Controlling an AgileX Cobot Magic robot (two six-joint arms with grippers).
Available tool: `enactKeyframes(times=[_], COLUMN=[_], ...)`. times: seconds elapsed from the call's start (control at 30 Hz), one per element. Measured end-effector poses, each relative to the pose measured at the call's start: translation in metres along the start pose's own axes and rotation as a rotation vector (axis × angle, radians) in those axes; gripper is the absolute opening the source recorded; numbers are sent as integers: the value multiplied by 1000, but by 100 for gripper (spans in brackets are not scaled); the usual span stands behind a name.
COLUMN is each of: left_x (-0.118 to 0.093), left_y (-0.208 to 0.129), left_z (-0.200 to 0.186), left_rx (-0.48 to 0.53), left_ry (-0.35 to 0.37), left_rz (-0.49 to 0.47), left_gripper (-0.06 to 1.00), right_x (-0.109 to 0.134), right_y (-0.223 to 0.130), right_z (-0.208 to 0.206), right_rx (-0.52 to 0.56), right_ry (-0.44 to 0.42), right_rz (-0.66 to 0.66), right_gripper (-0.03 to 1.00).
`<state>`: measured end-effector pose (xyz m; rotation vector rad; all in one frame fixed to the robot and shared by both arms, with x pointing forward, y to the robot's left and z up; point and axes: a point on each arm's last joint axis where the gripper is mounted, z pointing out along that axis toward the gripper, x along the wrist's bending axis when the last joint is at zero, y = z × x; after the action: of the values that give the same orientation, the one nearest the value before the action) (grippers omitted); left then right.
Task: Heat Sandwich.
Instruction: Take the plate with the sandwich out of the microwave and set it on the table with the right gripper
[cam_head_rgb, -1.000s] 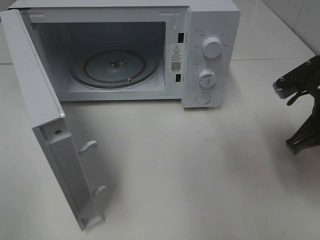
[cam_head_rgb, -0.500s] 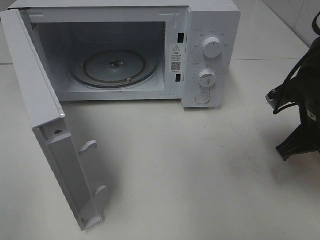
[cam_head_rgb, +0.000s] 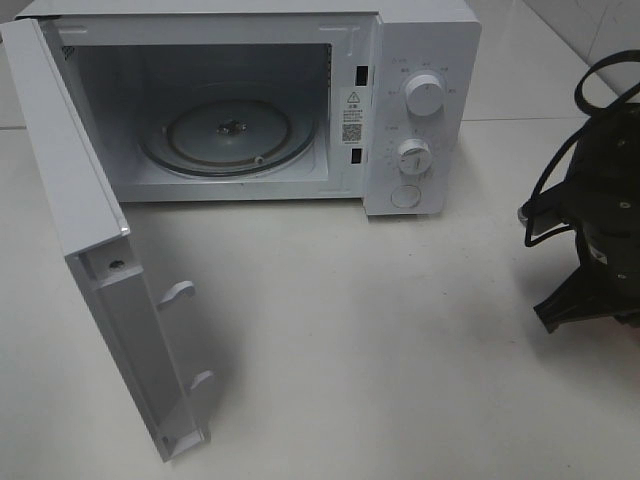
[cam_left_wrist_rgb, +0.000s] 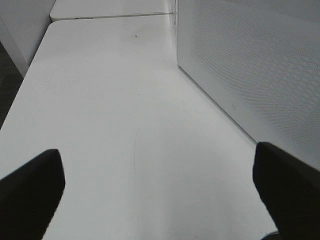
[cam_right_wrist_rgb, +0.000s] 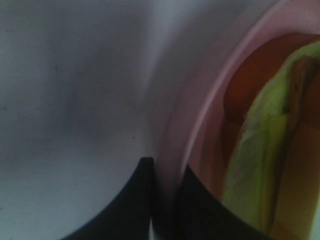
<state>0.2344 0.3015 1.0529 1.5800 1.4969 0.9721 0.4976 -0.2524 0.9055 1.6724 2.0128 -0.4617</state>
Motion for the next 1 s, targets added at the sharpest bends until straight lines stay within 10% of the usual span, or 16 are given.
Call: enactKeyframes(times=[1.0], left_x=[0], left_y=[0], left_z=[0], left_rx=[0], left_ry=[0], left_rz=[0], left_gripper=[96], right_x=[20], right_y=[8], right_z=[35], right_rx=[4], right_ry=[-64], right_rz=[-30], right_gripper=[11])
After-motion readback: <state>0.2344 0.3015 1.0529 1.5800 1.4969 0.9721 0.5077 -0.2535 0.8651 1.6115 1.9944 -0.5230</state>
